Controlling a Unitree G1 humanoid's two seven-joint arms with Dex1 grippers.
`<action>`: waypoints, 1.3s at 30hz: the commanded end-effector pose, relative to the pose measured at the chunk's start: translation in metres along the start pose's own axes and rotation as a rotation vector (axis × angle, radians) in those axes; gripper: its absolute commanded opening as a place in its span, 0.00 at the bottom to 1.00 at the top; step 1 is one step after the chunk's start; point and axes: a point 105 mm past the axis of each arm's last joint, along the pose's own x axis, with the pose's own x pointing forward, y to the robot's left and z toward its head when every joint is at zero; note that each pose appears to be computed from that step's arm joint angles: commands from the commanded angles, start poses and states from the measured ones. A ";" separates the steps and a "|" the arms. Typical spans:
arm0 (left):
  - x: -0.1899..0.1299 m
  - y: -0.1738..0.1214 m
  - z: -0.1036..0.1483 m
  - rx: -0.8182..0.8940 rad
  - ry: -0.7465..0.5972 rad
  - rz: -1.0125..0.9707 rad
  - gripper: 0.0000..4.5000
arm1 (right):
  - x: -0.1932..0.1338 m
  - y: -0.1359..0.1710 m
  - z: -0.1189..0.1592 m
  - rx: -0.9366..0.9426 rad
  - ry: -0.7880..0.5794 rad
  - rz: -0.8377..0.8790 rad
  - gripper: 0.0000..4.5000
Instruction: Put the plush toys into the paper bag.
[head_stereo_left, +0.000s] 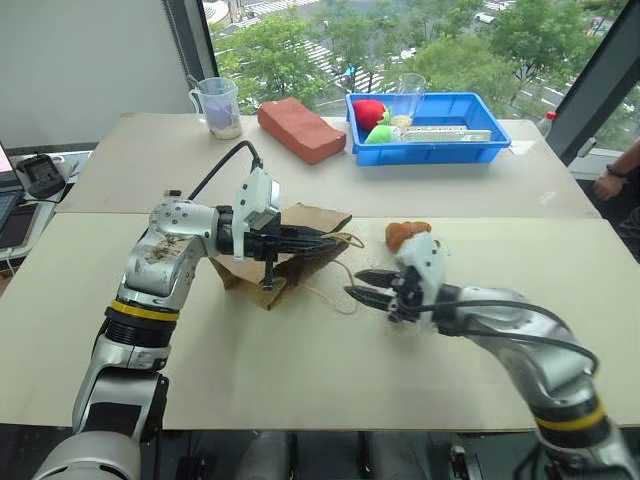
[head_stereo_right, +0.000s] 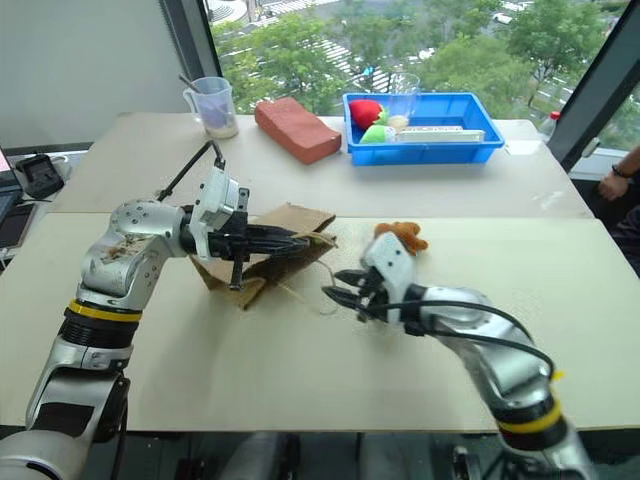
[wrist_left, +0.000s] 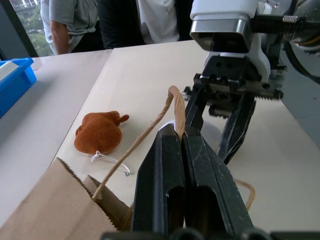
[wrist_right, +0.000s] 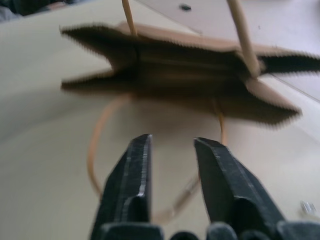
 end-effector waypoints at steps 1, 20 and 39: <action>-0.003 0.001 0.014 0.059 -0.047 0.013 0.00 | 0.016 -0.005 0.012 -0.024 -0.060 -0.023 0.06; -0.034 0.042 0.040 0.165 -0.076 0.269 0.00 | 0.116 -0.001 -0.064 0.056 0.067 -0.090 0.01; -0.097 0.085 0.127 0.474 -0.277 0.931 0.00 | 0.116 -0.033 -0.071 0.043 0.192 -0.322 0.01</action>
